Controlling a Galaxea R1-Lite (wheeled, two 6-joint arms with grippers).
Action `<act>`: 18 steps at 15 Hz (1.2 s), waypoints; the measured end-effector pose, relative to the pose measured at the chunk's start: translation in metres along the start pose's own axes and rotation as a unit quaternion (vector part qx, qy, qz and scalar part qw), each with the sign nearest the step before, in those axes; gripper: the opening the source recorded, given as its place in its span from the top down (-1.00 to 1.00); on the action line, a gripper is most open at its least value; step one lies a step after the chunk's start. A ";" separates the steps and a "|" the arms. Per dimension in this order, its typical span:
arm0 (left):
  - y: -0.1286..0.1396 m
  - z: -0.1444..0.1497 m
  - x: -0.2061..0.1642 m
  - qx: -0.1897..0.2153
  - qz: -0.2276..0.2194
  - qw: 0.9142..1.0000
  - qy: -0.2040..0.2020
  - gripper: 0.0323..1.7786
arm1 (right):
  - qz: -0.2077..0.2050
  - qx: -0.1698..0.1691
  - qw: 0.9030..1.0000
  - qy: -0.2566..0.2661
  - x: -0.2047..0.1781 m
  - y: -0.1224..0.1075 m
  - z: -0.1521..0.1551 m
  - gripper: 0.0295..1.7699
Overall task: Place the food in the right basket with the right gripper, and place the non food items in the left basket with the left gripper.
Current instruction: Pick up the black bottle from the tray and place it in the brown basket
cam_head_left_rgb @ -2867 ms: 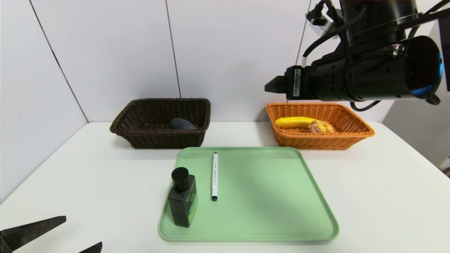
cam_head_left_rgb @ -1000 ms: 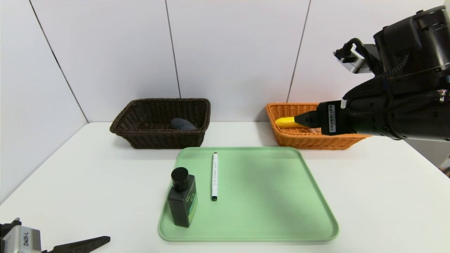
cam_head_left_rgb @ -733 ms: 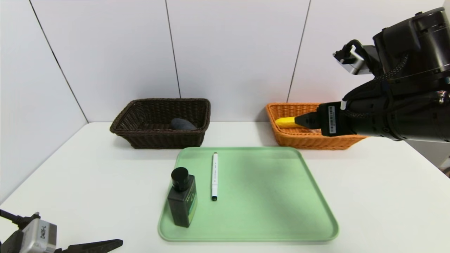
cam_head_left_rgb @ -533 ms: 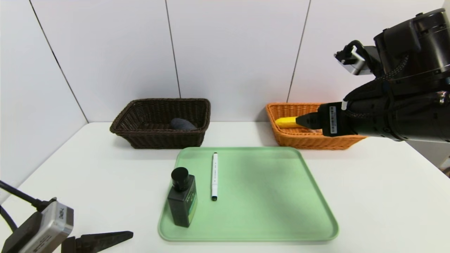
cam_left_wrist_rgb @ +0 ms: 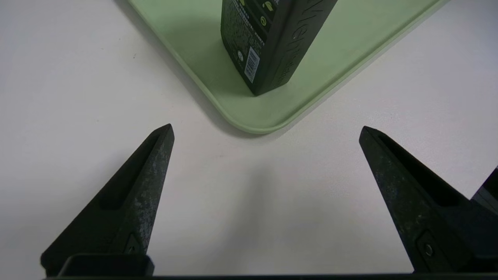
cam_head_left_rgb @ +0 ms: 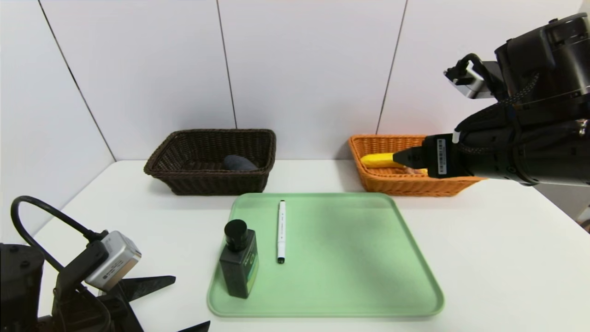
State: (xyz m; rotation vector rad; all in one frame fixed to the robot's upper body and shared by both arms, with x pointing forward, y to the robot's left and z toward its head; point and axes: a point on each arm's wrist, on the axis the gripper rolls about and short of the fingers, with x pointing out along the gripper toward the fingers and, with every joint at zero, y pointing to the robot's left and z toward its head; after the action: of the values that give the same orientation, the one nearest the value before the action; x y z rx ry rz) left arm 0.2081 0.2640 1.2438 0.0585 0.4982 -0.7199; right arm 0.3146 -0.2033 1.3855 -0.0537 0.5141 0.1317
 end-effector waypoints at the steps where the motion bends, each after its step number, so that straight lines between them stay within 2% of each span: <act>1: 0.000 0.001 0.001 0.006 -0.002 1.000 -0.001 -0.90 | 0.000 0.000 1.000 0.000 0.000 0.000 0.000 -0.91; 3: -0.005 0.003 0.003 0.007 -0.016 1.000 -0.002 -0.90 | 0.000 -0.001 1.000 0.001 0.001 0.000 -0.001 -0.92; 5: -0.007 0.009 0.008 0.008 -0.021 1.000 -0.021 -0.90 | 0.000 -0.001 1.000 0.002 0.001 0.000 -0.001 -0.92; 10: -0.005 0.025 0.041 0.014 0.031 0.995 -0.094 -0.90 | -0.001 -0.002 1.000 0.004 0.001 0.000 -0.002 -0.92; 12: -0.013 0.025 0.053 0.003 0.042 0.992 -0.121 -0.90 | -0.001 -0.002 1.000 0.006 0.001 0.000 -0.003 -0.92; 18: -0.026 0.017 0.064 -0.020 0.045 0.993 -0.107 -0.90 | -0.002 -0.004 1.000 0.009 0.002 -0.001 -0.005 -0.92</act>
State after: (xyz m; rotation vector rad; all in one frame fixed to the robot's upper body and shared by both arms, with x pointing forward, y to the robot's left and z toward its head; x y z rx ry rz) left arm 0.2393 0.2011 1.2325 -0.0331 0.3014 -0.6202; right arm 0.3137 -0.2041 1.3798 -0.0633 0.5322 0.1289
